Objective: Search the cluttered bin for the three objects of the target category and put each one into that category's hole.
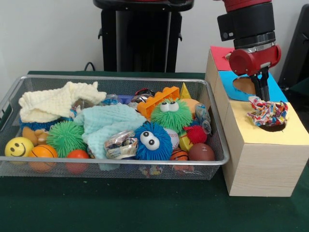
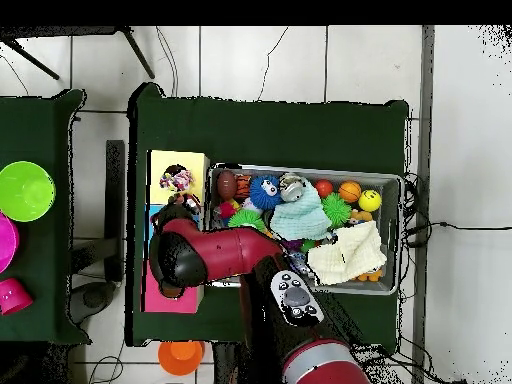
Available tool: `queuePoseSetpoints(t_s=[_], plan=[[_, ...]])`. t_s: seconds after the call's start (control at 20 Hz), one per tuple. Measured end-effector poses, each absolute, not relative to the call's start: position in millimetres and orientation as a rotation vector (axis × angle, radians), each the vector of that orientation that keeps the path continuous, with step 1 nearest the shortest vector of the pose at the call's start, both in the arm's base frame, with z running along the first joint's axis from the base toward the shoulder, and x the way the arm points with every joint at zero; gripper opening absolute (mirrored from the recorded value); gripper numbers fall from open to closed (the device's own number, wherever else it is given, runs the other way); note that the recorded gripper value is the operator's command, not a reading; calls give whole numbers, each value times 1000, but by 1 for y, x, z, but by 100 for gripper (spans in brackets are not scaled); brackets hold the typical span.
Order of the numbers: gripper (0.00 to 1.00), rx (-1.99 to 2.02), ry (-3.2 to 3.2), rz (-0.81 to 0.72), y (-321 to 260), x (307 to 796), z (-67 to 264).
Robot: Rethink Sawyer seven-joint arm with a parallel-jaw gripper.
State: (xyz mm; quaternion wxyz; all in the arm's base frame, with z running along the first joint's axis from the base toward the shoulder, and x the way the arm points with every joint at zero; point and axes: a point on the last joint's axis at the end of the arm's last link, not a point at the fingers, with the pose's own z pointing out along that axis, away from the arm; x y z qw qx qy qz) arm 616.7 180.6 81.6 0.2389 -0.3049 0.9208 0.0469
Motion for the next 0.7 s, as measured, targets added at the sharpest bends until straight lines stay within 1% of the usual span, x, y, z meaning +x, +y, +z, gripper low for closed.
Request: queuePoseSetpoints(t_s=[0.7], plan=[[0, -840, 2523, 126, 180, 617, 85]])
